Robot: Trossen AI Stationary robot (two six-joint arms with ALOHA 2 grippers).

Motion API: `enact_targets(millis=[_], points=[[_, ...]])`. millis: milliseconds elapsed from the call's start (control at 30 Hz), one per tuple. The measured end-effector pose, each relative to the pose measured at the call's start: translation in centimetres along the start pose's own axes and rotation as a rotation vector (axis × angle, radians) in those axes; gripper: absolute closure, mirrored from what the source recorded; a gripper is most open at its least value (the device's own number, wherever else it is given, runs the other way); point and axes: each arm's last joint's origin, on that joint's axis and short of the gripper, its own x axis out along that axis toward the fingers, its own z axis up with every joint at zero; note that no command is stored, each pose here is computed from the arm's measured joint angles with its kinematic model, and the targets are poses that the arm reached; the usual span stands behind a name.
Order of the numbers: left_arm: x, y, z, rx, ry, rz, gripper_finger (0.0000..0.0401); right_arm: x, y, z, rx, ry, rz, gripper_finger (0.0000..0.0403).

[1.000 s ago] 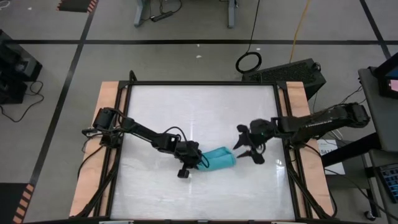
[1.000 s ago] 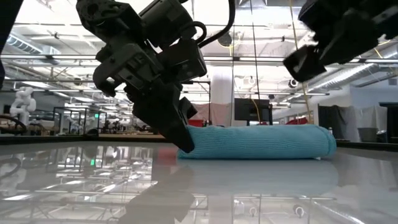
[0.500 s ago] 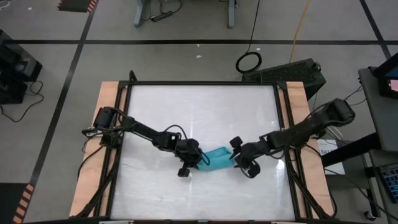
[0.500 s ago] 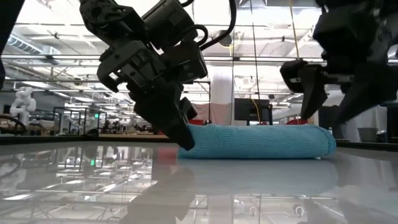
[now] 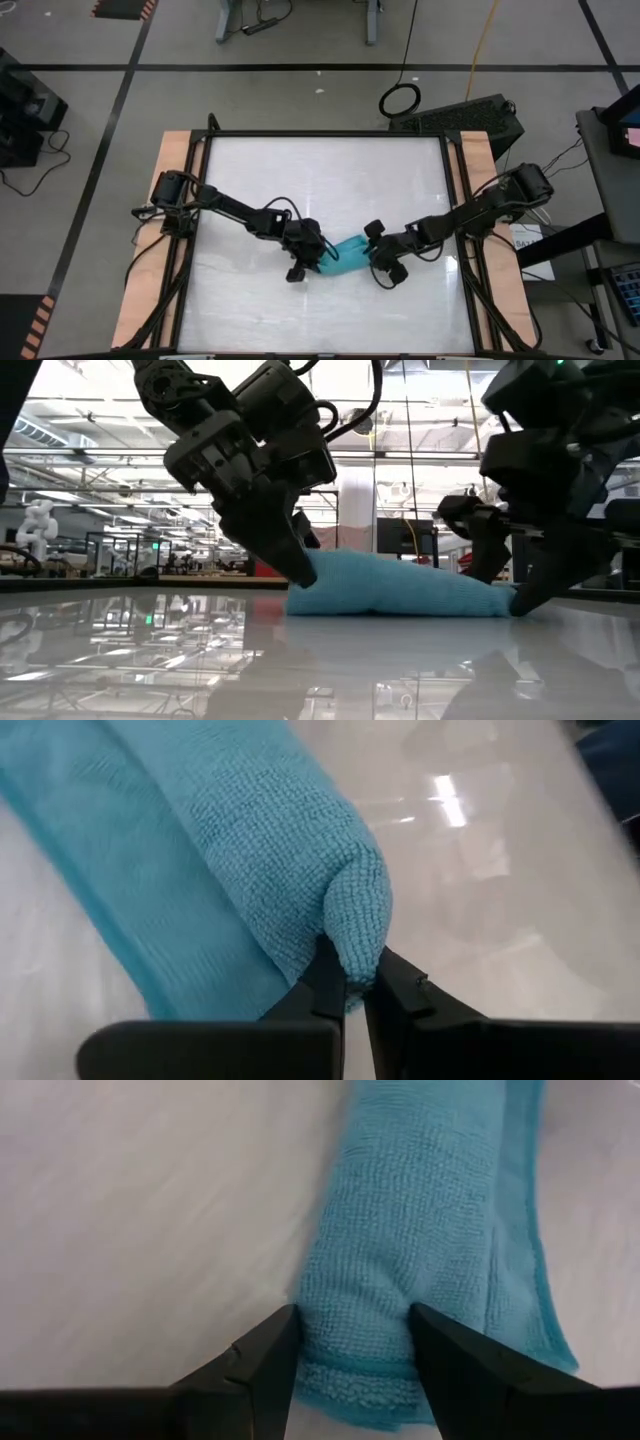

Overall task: Roll towel
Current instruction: Roll the blue microfiber towel

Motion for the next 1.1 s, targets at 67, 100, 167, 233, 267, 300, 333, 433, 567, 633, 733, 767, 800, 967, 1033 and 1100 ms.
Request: enact_targets(millis=[67,100,167,233,267,300,333,433,567,633,733,767,800,967,1033,1100], points=[[-0.1,0.1,0.2,-0.013,-0.017,-0.03,0.0384,0.4,-0.2,0.0,0.033,-0.013,-0.01,0.0218],[-0.1,0.1,0.3,-0.014,-0.024,-0.043,0.0384,0.4,-0.4,0.1,0.058,-0.023,-0.016,0.0218],[-0.2,0.2,0.5,-0.018,-0.042,-0.063,0.0384,0.6,-0.9,0.1,0.135,-0.036,-0.029,0.0218],[-0.4,0.3,0.7,-0.026,-0.063,-0.085,0.0384,0.6,-1.5,-0.1,0.219,-0.04,-0.039,0.0218],[-0.6,0.3,0.9,-0.025,-0.069,-0.09,0.0384,0.6,-1.7,-0.2,0.257,-0.039,-0.041,0.0218],[-0.7,0.3,1.0,-0.023,-0.074,-0.092,0.0384,0.7,-1.9,-0.2,0.292,-0.04,-0.031,0.022],[-0.8,0.3,1.1,-0.022,-0.078,-0.092,0.0384,0.7,-2.1,-0.3,0.318,-0.04,-0.014,0.0224],[-1.2,0.4,1.0,-0.033,-0.064,-0.086,0.0384,0.7,-2.5,-0.6,0.38,-0.036,0.051,0.0252],[-1.5,0.7,0.5,-0.065,-0.006,-0.077,0.0384,0.6,-2.7,-1.0,0.44,-0.033,0.194,0.0328],[-1.5,0.7,0.2,-0.082,0.027,-0.072,0.0384,0.6,-2.7,-1.0,0.46,-0.049,0.29,0.0373],[-1.5,0.8,0.0,-0.094,0.036,-0.068,0.0384,0.5,-3.0,-1.1,0.515,-0.067,0.406,0.0389],[-1.5,0.8,-0.1,-0.102,0.037,-0.066,0.0384,0.5,-3.2,-1.1,0.545,-0.072,0.434,0.0386],[-1.5,0.8,-0.2,-0.123,0.042,-0.065,0.0384,0.4,-3.4,-1.1,0.573,-0.082,0.466,0.0384],[-1.8,1.4,-0.3,-0.254,0.046,-0.053,0.0383,0.2,-4.7,-1.6,0.712,-0.102,0.571,0.0393],[-1.9,1.7,-0.3,-0.307,0.046,-0.051,0.0378,0.1,-5.3,-1.8,0.769,-0.105,0.609,0.0395],[-2.0,1.9,-0.3,-0.356,0.047,-0.062,0.0373,-0.1,-5.9,-2.1,0.826,-0.103,0.638,0.0395]])
